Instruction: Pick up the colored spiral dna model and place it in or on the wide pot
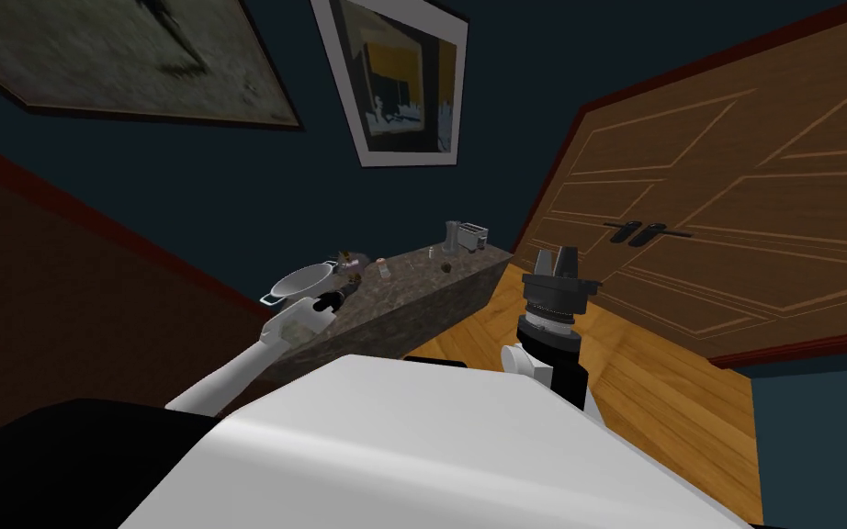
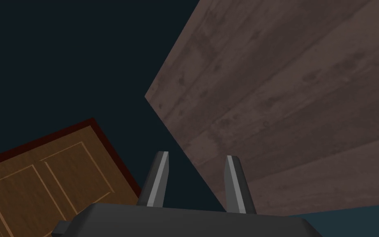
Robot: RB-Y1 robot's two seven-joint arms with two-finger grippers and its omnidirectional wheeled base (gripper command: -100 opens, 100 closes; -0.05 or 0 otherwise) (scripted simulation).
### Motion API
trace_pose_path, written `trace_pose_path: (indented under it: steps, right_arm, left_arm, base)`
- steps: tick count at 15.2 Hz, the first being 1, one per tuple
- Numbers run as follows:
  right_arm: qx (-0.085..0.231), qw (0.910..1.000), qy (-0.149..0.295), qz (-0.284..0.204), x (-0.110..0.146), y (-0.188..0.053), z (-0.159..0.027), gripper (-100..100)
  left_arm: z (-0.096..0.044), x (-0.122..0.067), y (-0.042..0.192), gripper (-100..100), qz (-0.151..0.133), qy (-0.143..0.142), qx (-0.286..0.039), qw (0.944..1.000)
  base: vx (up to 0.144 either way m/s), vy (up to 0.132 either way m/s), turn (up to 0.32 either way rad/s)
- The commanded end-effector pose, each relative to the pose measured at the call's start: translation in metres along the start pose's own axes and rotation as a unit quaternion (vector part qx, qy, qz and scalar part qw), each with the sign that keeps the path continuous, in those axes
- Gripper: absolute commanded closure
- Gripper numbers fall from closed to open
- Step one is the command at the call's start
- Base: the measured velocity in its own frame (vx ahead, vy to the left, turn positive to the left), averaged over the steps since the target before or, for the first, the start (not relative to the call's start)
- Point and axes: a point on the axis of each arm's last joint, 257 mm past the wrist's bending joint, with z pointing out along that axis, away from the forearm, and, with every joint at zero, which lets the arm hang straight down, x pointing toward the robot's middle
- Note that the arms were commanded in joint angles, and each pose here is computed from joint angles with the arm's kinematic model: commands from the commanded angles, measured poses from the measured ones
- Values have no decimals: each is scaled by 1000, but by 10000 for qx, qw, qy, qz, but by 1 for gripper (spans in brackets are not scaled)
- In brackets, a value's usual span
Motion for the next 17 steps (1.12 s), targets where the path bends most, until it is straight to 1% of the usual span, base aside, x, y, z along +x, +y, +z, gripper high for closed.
trace_pose_path:
  steps: [1,2,3,4,5,6,8,9,11,17]
  right_arm:
    - [0,10000,0,0,0,0,0,0]
    - [0,10000,0,0,0,0,0,0]
    - [0,10000,0,0,0,0,0,0]
    - [0,10000,0,0,0,0,0,0]
    - [0,10000,-1,1,0,0,0,0]
    - [0,10000,-1,1,0,0,0,0]
    - [-1,10000,-1,2,0,0,0,0]
    - [-1,10000,-1,2,0,0,0,0]
    - [-1,10000,-1,2,0,0,0,0]
    - [-1,10000,-1,2,0,0,0,0]
  left_arm:
    - [0,1,8,-100,113,59,-153,9998]
    - [0,1,11,-100,158,81,-211,9996]
    - [0,0,6,-100,98,50,-128,9999]
    - [0,0,7,-100,114,56,-152,9998]
    - [0,0,7,100,115,56,-154,9998]
    - [1,-22,7,100,178,-162,-89,9997]
    - [2,-40,8,100,222,-329,-50,9992]
    - [0,-35,20,-100,283,-186,-266,9991]
    - [-1,-36,23,-100,303,-180,-305,9989]
    - [-7,-55,50,-100,504,-106,-757,9958]
  base:
    - [107,170,-114]
    - [82,159,-94]
    - [48,95,-43]
    - [18,37,-7]
    - [9,18,-2]
    - [-54,28,-44]
    - [-118,36,-71]
    - [-84,26,-138]
    - [7,10,-105]
    - [19,10,-121]
